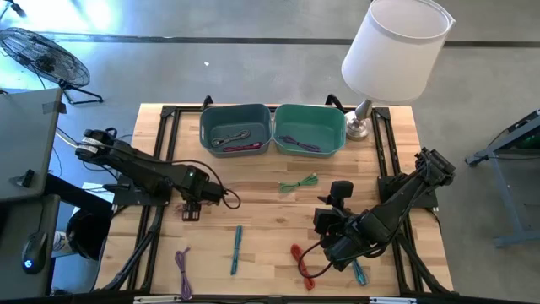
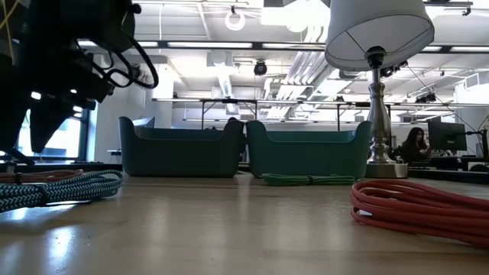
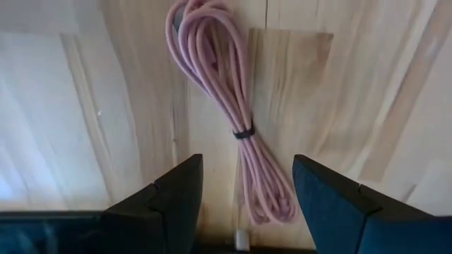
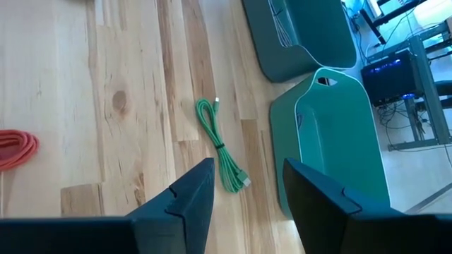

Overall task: Pick & Place USB Port
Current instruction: Put the pink USB cable into the green bin

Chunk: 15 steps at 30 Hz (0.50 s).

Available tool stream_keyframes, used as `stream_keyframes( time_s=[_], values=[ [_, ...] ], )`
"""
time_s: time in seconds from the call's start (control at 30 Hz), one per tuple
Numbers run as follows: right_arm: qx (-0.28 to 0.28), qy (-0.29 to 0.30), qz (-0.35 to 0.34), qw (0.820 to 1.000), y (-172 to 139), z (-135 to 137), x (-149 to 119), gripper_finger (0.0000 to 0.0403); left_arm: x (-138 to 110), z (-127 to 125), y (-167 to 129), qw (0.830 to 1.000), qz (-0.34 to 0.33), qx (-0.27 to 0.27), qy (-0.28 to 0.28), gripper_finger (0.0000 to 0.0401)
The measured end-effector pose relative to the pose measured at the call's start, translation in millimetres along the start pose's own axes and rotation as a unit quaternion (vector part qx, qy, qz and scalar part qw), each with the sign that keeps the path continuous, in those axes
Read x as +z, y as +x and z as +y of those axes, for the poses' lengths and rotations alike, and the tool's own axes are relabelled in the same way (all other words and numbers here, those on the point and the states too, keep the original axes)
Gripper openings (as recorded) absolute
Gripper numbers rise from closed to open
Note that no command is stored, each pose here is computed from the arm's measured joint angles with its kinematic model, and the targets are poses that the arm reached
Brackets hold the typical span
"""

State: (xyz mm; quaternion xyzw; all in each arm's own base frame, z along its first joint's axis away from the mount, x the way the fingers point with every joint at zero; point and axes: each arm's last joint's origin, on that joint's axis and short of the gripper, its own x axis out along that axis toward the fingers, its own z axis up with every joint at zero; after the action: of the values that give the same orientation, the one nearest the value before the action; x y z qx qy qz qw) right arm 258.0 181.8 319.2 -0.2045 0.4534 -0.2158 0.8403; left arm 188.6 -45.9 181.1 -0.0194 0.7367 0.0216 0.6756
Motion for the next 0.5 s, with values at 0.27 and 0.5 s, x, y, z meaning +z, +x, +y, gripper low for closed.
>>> stream_keyframes(
  time_s=[0.27, 0.5],
  values=[
    [0.006, 0.003, 0.001, 1.0, 0.0, 0.7, 0.4, 0.0161, -4.2, 1.8, 19.5, 1.0, -0.007, -0.001, 0.0, 0.0214],
    [0.01, 0.011, -0.005, 1.0, 0.0, 1.8, 1.8, 0.0161, -7.5, 3.4, 40.3, 0.999, -0.033, -0.005, -0.002, 0.0214]
  ],
)
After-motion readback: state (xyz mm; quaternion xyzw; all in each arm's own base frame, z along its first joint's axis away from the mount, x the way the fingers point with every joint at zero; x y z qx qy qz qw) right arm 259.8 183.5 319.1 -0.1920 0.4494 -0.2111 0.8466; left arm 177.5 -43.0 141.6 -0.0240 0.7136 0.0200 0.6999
